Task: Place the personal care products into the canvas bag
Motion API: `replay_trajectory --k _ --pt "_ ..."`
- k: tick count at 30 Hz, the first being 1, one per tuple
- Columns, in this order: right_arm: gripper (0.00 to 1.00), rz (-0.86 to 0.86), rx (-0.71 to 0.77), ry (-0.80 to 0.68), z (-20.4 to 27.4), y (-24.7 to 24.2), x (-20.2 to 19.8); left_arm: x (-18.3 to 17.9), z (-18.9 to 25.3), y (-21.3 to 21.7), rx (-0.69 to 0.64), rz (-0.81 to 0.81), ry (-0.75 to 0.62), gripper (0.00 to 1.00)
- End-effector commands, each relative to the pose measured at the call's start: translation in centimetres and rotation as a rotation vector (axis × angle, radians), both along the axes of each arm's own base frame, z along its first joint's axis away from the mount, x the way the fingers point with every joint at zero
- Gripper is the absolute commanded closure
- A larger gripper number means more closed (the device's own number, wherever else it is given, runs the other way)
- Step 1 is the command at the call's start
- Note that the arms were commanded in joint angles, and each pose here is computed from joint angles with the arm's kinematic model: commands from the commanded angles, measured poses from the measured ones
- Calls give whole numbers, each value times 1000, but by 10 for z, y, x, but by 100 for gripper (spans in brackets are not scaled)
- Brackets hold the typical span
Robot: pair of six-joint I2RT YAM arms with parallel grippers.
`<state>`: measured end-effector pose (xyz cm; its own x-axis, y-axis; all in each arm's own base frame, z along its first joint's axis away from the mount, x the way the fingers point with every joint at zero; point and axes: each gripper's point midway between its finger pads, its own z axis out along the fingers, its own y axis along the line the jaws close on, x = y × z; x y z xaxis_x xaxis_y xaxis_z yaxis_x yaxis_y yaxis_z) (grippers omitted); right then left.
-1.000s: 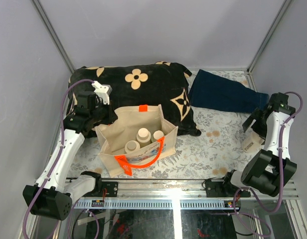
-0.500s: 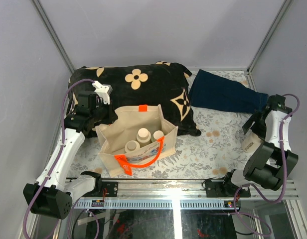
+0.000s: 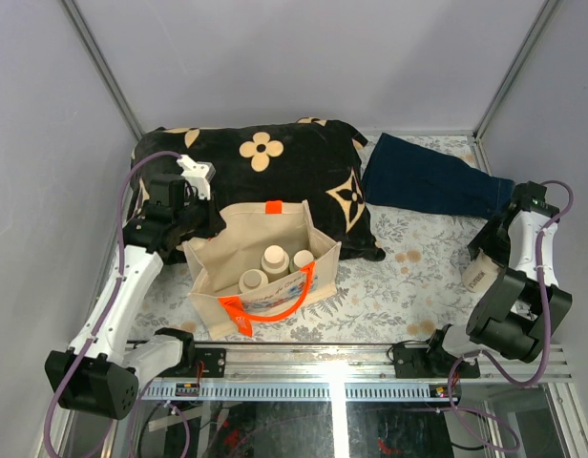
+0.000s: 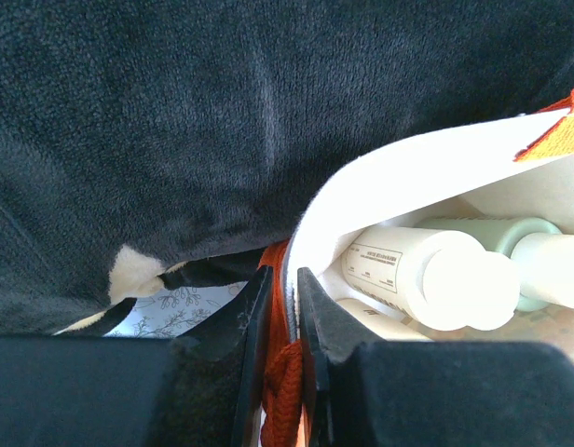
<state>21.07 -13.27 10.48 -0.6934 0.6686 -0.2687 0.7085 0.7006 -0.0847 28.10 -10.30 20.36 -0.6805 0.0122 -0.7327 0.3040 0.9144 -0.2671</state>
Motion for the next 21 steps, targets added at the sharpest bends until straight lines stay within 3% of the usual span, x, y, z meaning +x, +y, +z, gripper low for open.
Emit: replay_trajectory --k 1,6,12,16,21 --pt "98 8 -5 -36 4 -4 11 5 -4 -2 -4 -14 1 86" --pt "100 51 -10 -77 26 -3 18 6 -5 -4 -9 -21 8 87" --pt "100 201 -34 -316 100 25 58 8 -5 -5 -13 -28 9 87" --pt "100 349 -20 -467 156 62 78 9 -5 -8 -24 -33 7 87" --pt "100 587 103 -679 232 134 91 10 -5 -7 -20 -31 5 87"
